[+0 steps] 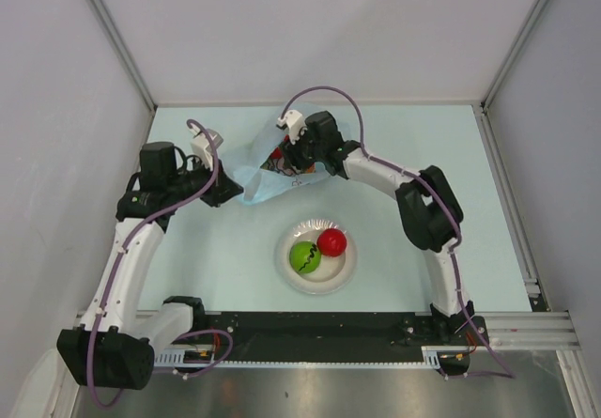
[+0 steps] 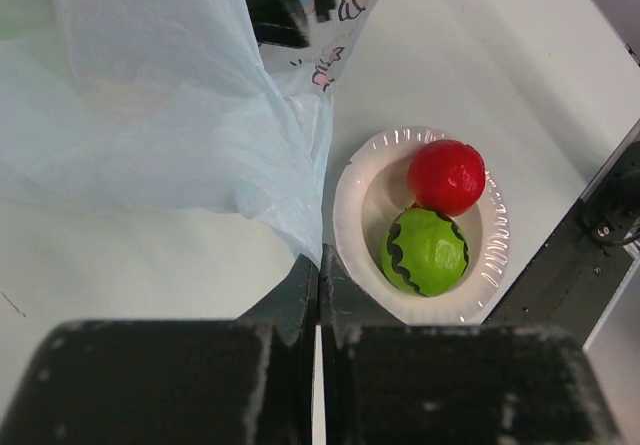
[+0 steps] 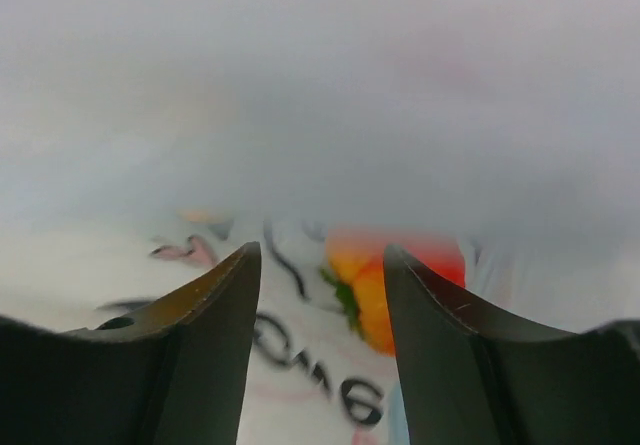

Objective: Take the fake fruits out of the plastic bag
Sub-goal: Take out the fake fruit from the plastic bag, then place the fake fruit on the plate.

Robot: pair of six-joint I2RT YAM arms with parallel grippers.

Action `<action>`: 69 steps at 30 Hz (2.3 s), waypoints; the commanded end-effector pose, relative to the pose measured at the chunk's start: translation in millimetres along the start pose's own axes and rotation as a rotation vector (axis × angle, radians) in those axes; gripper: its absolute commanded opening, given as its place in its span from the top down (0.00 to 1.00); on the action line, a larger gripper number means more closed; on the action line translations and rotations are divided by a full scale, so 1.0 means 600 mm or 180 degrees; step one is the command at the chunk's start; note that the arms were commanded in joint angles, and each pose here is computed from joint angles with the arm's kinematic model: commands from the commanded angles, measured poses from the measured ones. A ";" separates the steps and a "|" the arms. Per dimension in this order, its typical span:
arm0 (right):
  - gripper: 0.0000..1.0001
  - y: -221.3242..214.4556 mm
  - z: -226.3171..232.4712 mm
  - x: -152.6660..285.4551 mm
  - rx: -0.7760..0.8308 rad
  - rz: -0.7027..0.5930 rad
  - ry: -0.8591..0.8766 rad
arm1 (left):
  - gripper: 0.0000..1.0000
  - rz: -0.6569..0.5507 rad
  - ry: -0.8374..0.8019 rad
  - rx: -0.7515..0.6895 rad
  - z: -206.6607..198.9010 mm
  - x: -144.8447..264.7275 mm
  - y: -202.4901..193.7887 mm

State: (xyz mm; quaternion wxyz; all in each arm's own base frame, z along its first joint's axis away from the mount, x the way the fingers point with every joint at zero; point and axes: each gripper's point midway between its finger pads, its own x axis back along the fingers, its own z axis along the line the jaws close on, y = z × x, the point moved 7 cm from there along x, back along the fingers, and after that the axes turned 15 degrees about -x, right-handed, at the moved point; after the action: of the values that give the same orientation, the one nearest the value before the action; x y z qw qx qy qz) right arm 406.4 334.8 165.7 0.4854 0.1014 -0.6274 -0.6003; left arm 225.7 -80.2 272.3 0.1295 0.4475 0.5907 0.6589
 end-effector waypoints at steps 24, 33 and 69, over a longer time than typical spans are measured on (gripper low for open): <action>0.63 0.010 -0.072 -0.055 0.0300 0.0197 -0.0046 | 1.00 -0.0003 0.0069 -0.0083 0.011 0.000 -0.004; 0.73 0.111 0.007 0.098 0.0336 -0.0338 0.0391 | 1.00 -0.0041 0.0046 -0.0031 0.015 -0.009 -0.004; 0.73 -0.259 0.216 0.356 0.2627 0.0044 0.2062 | 1.00 0.0212 -0.0097 0.0327 0.004 -0.025 -0.059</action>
State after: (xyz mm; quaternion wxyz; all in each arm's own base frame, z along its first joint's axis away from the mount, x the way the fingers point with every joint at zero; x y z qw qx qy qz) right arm 128.1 213.6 161.0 0.6170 0.3789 -0.6311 -0.2782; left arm 227.4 -78.1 234.3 0.0845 0.4784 0.6029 0.6328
